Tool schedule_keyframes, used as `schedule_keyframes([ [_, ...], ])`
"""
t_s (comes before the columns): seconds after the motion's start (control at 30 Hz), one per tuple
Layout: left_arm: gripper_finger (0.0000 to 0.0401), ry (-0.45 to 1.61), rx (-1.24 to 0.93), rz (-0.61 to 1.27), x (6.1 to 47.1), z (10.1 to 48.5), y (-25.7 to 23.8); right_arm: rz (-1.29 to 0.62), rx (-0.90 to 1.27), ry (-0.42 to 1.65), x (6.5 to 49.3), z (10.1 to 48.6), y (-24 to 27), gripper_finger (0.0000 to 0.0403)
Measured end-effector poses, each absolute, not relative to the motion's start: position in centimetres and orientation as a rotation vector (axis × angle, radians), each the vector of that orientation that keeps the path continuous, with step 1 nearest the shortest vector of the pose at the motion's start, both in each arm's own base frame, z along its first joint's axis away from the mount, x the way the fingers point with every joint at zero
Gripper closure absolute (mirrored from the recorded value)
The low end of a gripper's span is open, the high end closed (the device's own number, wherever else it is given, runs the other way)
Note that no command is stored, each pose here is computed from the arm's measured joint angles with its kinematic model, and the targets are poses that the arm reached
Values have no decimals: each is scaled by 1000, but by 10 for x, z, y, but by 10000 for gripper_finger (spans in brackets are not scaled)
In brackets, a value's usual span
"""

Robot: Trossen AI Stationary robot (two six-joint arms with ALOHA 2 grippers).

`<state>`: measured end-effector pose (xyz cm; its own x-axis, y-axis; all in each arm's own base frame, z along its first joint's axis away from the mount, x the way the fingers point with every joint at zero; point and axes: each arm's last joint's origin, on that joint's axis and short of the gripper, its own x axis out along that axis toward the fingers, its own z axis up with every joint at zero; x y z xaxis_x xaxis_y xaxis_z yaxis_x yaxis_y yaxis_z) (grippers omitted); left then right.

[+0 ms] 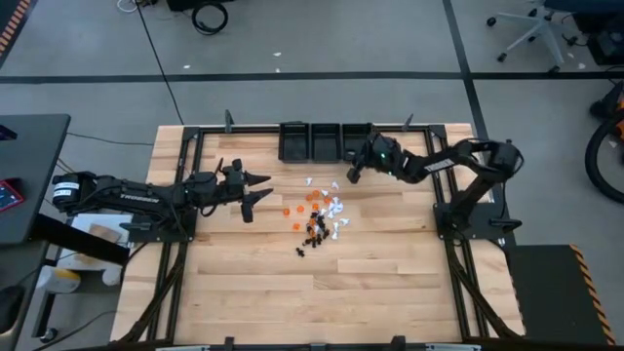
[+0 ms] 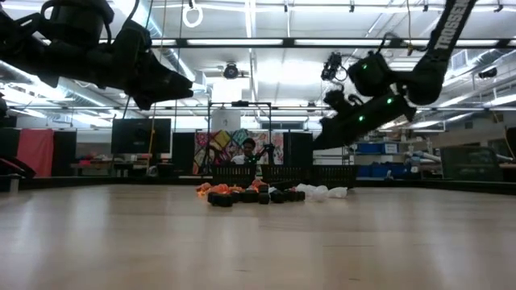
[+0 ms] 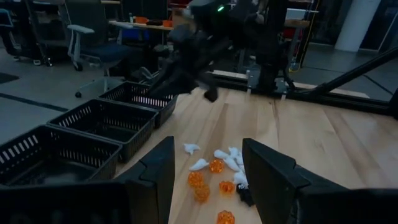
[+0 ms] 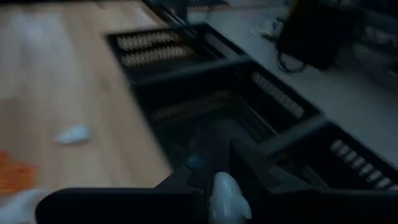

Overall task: Sort game pieces by color
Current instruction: Put the white game piece into the right black basket

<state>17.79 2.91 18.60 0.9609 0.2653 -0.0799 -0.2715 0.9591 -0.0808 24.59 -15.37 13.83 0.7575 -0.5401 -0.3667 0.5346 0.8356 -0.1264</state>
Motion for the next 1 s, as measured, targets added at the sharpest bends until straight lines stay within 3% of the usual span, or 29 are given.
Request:
schedule_keyframes([
  [0.4, 234, 72, -94, 273, 178, 186, 29, -701, 68, 428, 248, 125, -177, 348],
  [0.73, 234, 88, -95, 274, 178, 184, 29, -713, 96, 441, 241, 124, -185, 304],
  [1.0, 234, 125, -96, 275, 177, 180, 29, -629, -18, 402, 247, 164, -156, 293],
])
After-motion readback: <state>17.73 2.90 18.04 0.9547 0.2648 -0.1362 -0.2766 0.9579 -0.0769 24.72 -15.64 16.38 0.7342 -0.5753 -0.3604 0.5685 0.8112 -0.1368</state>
